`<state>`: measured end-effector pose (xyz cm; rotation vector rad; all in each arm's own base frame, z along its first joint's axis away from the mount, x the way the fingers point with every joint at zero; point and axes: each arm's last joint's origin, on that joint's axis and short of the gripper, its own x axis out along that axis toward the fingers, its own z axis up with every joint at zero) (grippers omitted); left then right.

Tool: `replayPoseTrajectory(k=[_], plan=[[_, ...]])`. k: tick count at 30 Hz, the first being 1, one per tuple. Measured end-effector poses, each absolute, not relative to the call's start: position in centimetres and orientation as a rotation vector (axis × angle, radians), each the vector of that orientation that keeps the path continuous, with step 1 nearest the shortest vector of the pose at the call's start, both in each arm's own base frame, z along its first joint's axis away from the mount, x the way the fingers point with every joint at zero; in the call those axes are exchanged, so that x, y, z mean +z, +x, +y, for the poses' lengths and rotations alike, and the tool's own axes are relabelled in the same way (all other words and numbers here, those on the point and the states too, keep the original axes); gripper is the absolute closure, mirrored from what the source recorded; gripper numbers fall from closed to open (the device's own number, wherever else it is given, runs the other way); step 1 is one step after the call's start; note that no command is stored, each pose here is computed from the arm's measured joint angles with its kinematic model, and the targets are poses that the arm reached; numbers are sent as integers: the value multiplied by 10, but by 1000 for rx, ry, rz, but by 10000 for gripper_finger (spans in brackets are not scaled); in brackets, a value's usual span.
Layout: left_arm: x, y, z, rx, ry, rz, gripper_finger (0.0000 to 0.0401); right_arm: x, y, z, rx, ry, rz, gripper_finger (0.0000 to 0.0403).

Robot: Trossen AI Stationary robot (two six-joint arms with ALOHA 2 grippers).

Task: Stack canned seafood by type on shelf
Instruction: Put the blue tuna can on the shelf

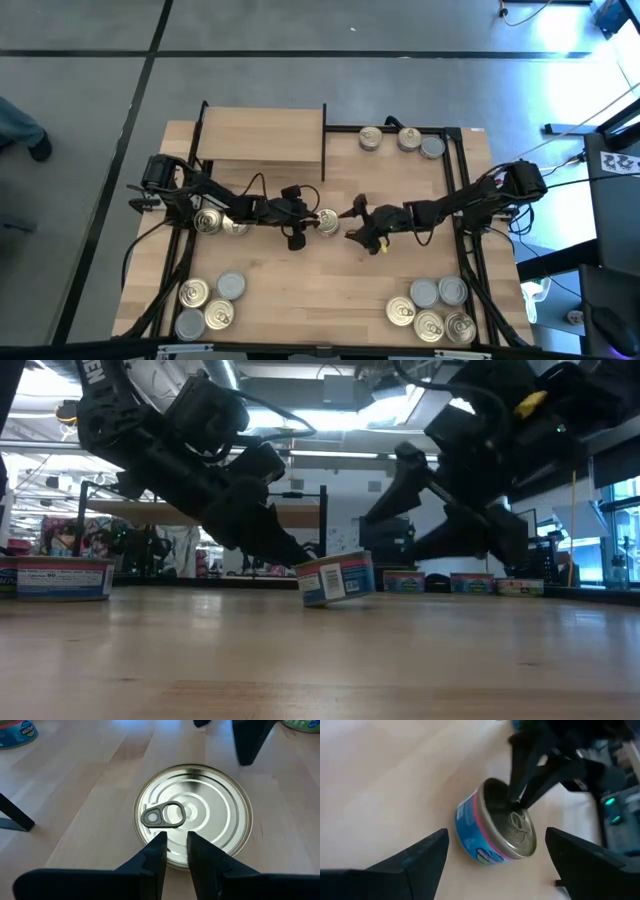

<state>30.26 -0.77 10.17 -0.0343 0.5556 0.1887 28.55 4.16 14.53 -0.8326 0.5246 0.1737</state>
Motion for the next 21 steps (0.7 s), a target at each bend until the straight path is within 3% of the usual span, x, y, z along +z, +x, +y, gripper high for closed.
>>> replayPoseTrajectory(k=[6, 21], plan=[[102, 303, -8, 189, -36, 546, 329, 136, 295, 49, 204, -1096, 594, 72], [102, 303, -8, 189, -35, 547, 329, 118, 316, 47, 230, -1324, 716, 72]])
